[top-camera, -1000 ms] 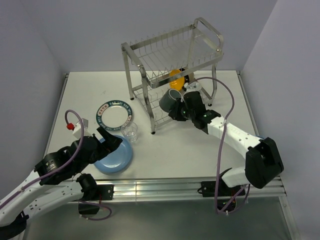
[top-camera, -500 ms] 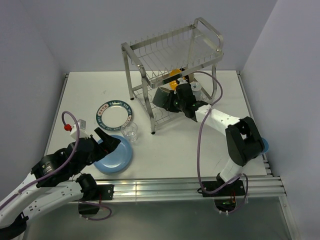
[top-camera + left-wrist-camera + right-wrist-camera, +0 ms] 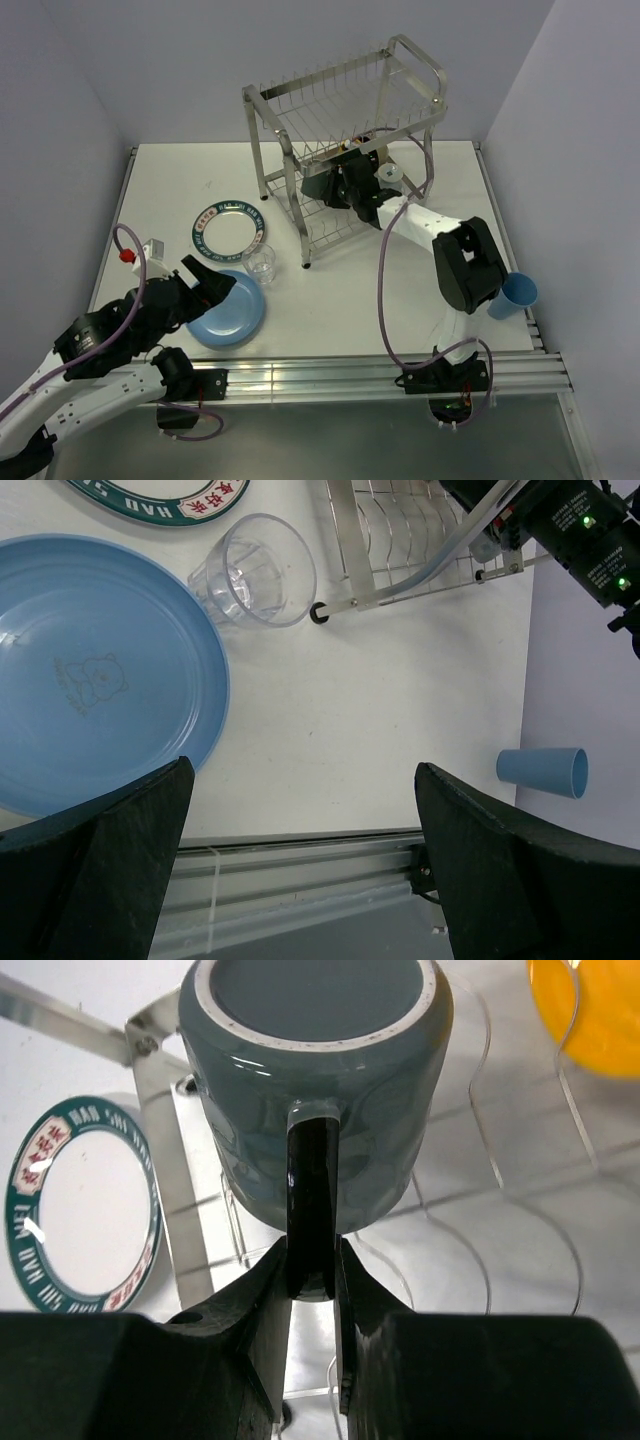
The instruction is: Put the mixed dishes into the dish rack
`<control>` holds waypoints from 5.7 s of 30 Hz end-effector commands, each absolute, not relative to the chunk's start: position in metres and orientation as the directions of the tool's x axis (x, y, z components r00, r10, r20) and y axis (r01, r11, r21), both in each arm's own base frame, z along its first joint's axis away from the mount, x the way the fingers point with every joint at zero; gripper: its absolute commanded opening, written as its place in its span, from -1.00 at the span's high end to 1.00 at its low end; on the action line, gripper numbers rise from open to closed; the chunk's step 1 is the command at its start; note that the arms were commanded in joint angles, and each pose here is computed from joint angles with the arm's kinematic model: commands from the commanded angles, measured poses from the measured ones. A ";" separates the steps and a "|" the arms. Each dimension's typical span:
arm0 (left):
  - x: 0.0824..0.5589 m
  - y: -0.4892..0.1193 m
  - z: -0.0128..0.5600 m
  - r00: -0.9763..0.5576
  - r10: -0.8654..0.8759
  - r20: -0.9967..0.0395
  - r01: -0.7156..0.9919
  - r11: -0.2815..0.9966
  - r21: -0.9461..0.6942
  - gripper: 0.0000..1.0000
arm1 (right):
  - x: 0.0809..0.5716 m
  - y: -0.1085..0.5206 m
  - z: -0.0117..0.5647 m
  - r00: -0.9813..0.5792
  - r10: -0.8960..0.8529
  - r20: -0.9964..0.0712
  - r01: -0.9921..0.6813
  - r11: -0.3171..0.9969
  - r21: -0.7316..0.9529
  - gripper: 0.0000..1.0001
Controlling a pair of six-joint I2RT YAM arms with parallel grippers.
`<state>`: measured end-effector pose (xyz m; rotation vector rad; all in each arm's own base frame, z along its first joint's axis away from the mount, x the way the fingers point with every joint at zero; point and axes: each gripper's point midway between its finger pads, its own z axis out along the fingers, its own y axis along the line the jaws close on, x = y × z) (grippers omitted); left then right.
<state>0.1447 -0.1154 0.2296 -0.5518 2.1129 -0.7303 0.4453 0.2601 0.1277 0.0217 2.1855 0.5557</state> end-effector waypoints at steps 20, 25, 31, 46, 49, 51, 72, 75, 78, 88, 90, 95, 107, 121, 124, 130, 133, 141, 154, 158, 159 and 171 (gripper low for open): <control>0.151 -0.143 0.234 -0.605 -0.592 -0.533 -0.072 0.706 -0.704 -0.97 | 0.516 0.238 0.102 -0.591 -0.072 -0.803 -0.113 0.994 -0.006 1.00; 0.150 -0.141 0.227 -0.603 -0.613 -0.511 -0.108 0.697 -0.709 -0.98 | 0.509 0.244 0.088 -0.621 -0.069 -0.781 -0.143 0.989 0.026 0.82; 0.158 -0.138 0.211 -0.589 -0.628 -0.509 -0.196 0.722 -0.664 -0.99 | 0.501 0.243 0.080 -0.638 -0.058 -0.768 -0.138 0.990 0.041 0.53; 0.213 -0.156 0.197 -0.579 -0.418 -0.700 -0.267 0.909 -0.321 -0.86 | 0.459 0.233 0.116 -0.595 0.064 -0.801 -0.133 0.975 0.177 -0.58; 0.222 -0.155 0.189 -0.580 -0.366 -0.727 -0.270 0.929 -0.252 -0.71 | 0.442 0.236 0.125 -0.599 0.128 -0.790 -0.134 0.957 0.256 -0.59; 0.228 -0.157 0.183 -0.589 -0.334 -0.736 -0.269 0.940 -0.211 -0.64 | 0.431 0.235 0.129 -0.600 0.188 -0.778 -0.113 0.942 0.315 -0.61; 0.283 -0.197 0.140 -0.655 -0.206 -0.727 -0.143 0.979 -0.149 -0.31 | 0.271 0.222 0.158 -0.618 0.427 -0.660 -0.100 0.790 0.605 -0.75; 0.286 -0.204 0.131 -0.676 -0.196 -0.710 -0.125 0.981 -0.151 -0.35 | 0.248 0.208 0.170 -0.606 0.439 -0.663 -0.128 0.770 0.626 -0.75; 0.287 -0.208 0.117 -0.698 -0.168 -0.697 -0.110 0.986 -0.127 -0.36 | 0.233 0.189 0.184 -0.583 0.431 -0.689 -0.130 0.787 0.603 -0.74; 0.281 -0.206 0.075 -0.757 -0.152 -0.635 -0.141 0.988 -0.067 0.10 | 0.205 0.149 0.208 -0.484 0.491 -0.725 -0.137 0.775 0.617 -0.75; 0.279 -0.206 0.068 -0.768 -0.151 -0.623 -0.147 0.987 -0.058 0.24 | 0.202 0.145 0.212 -0.476 0.490 -0.730 -0.135 0.780 0.611 -0.74; 0.272 -0.204 0.074 -0.766 -0.180 -0.617 -0.158 0.983 -0.090 1.00 | 0.200 0.145 0.214 -0.499 0.480 -0.722 -0.122 0.786 0.606 -0.73; 0.216 -0.240 0.269 -0.658 -0.351 -0.666 0.249 0.733 -0.633 0.99 | 0.174 0.209 0.239 -0.661 0.467 -0.587 -0.317 0.535 0.783 -0.75; 0.165 -0.251 0.375 -0.619 -0.614 -0.490 0.517 0.152 -0.842 1.00 | 0.150 0.240 0.307 -0.763 0.584 -0.276 -0.358 -0.027 0.933 -0.69; 0.166 -0.254 0.373 -0.627 -0.643 -0.440 0.514 0.083 -0.854 1.00 | 0.160 0.240 0.305 -0.724 0.657 -0.212 -0.316 -0.042 0.948 -0.69; 0.159 -0.257 0.392 -0.587 -0.685 -0.431 0.582 0.012 -0.813 1.00 | 0.154 0.253 0.315 -0.677 0.732 -0.076 -0.264 -0.146 0.953 -0.85; 0.153 -0.259 0.398 -0.584 -0.692 -0.425 0.605 -0.022 -0.796 1.00 | 0.152 0.259 0.316 -0.660 0.750 -0.040 -0.251 -0.171 0.953 -0.93; 0.144 -0.258 0.404 -0.574 -0.688 -0.443 0.625 -0.019 -0.780 1.00 | 0.154 0.263 0.322 -0.608 0.790 -0.079 -0.302 -0.138 0.943 -0.95; 0.146 -0.268 0.401 -0.694 -0.661 -0.287 0.484 -0.133 -0.865 0.99 | 0.152 0.272 0.344 -0.471 0.805 -0.361 -0.514 0.082 0.854 -0.95; 0.142 -0.265 0.404 -0.714 -0.658 -0.239 0.465 -0.190 -0.865 1.00 | 0.148 0.271 0.349 -0.425 0.815 -0.393 -0.573 0.094 0.814 -0.95; 0.142 -0.264 0.403 -0.716 -0.658 -0.233 0.460 -0.194 -0.867 1.00 | 0.148 0.270 0.353 -0.422 0.821 -0.385 -0.577 0.085 0.812 -0.96; 0.141 -0.270 0.390 -0.758 -0.629 -0.173 0.411 -0.255 -0.875 1.00 | 0.157 0.266 0.352 -0.348 0.841 -0.414 -0.584 0.151 0.798 -0.95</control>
